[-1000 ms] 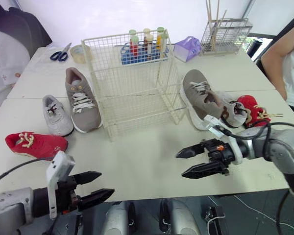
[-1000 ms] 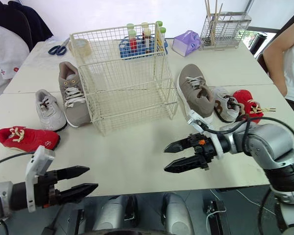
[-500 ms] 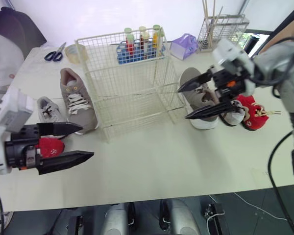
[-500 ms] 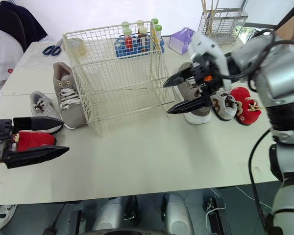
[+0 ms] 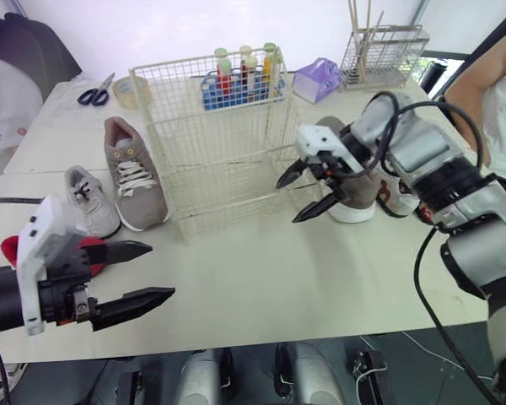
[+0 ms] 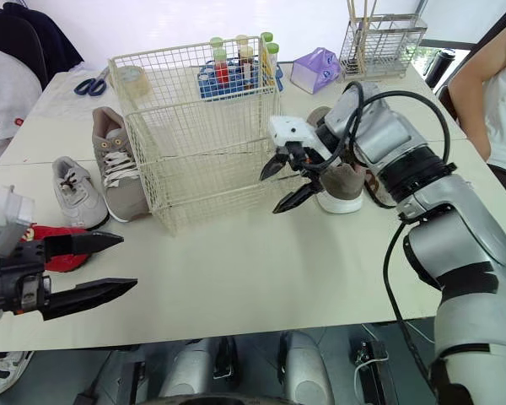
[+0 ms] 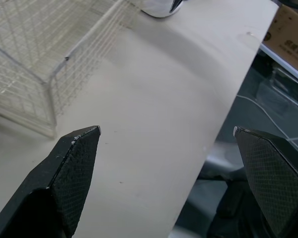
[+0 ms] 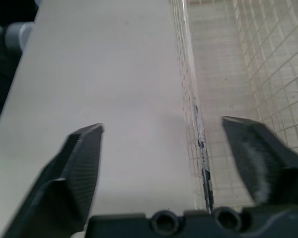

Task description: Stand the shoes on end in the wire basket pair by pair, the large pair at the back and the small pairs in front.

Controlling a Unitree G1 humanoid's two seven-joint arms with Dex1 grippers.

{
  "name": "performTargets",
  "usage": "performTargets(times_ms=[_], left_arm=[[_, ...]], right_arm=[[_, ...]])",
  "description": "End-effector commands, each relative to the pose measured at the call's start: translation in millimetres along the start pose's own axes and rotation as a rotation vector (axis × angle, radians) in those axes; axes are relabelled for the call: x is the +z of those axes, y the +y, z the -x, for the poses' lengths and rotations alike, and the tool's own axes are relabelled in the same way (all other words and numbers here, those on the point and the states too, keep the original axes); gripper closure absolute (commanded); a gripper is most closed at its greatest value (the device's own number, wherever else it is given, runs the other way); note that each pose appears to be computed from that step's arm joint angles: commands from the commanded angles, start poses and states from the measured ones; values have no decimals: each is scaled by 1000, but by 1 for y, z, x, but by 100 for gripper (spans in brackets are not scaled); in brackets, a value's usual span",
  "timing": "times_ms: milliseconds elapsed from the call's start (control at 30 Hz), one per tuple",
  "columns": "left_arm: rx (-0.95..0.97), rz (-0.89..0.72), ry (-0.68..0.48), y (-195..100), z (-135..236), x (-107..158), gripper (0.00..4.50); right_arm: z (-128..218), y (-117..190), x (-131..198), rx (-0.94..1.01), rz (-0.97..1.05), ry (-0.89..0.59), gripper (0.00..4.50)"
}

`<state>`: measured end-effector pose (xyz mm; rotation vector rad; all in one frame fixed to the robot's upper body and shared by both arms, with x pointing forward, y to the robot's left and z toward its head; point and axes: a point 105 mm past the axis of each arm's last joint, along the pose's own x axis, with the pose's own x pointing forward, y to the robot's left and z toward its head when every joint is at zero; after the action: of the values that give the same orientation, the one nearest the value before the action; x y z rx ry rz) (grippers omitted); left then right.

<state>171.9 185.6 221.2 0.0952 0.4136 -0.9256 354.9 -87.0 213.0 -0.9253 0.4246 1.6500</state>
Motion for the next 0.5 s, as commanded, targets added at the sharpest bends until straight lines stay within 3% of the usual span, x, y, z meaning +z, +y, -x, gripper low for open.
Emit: performTargets(times_ms=[33,167,200,500], left_arm=[[18,-20,-22,2,0,1,0],[31,-19,-27,4,0,-2,0],[33,-18,-28,4,0,-3,0],[5,-22,-28,8,-4,-4,0]], right_arm=[[5,-10,5,-36,45,25,237],[8,-8,8,-53,46,17,431],[11,-7,8,-67,36,9,447],[21,23,22,-313,-180,-77,447]])
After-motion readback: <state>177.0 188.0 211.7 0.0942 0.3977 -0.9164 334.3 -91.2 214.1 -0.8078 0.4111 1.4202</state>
